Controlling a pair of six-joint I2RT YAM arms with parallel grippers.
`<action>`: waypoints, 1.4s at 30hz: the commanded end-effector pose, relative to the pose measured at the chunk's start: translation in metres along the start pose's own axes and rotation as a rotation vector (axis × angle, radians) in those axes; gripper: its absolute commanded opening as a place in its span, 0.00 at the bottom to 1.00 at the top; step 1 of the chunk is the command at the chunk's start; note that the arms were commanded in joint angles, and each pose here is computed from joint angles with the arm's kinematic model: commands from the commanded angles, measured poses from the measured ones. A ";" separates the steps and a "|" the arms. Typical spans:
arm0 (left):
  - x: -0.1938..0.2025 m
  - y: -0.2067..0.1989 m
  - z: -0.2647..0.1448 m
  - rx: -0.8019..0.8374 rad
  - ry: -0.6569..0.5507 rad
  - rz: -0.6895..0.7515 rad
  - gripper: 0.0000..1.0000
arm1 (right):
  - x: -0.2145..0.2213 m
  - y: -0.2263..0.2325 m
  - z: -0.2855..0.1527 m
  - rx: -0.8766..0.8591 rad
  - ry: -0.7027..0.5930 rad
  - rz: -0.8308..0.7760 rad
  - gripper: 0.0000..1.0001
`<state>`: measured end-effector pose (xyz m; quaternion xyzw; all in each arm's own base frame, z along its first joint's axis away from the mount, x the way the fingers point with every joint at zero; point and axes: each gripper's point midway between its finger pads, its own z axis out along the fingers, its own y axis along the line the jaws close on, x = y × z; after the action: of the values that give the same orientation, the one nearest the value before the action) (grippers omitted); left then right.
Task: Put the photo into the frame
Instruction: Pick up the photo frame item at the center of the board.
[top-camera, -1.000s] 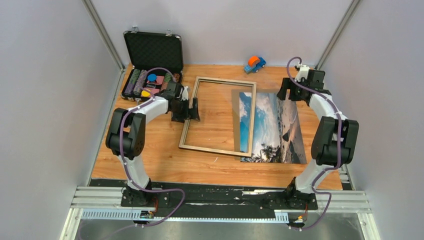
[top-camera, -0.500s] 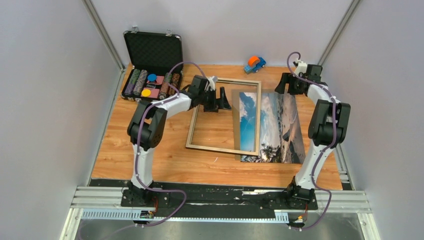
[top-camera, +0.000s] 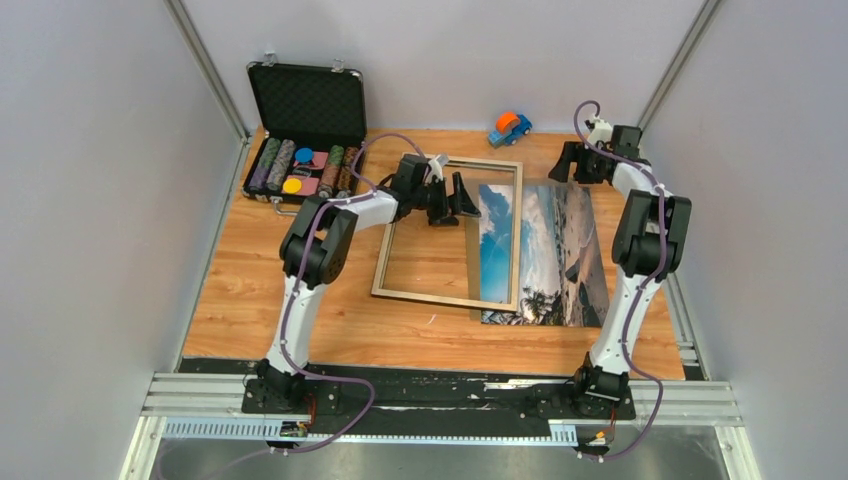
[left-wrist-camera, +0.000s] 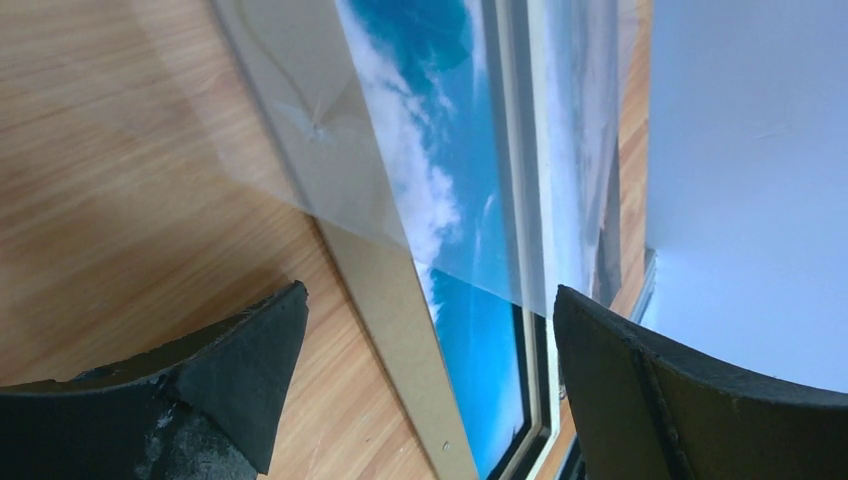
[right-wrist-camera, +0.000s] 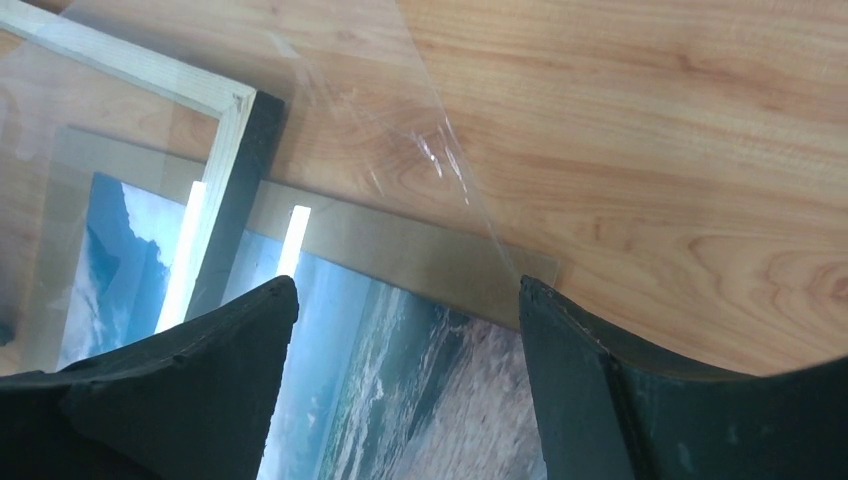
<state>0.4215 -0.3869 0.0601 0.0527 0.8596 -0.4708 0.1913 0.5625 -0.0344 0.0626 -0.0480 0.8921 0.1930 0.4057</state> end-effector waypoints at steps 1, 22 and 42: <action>-0.007 -0.019 0.011 0.088 -0.005 -0.008 1.00 | -0.023 -0.003 0.003 -0.024 -0.044 -0.031 0.80; -0.010 -0.042 0.029 0.286 -0.001 -0.109 0.42 | -0.009 -0.007 -0.001 -0.036 0.005 0.077 0.79; -0.022 -0.043 0.021 0.273 -0.016 -0.093 0.00 | -0.019 0.013 -0.045 -0.062 -0.031 0.077 0.78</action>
<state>0.4293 -0.4287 0.0652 0.0161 0.8004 -0.5817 0.1437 0.5432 -0.0414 0.0572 -0.0084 0.9002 0.2301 0.3696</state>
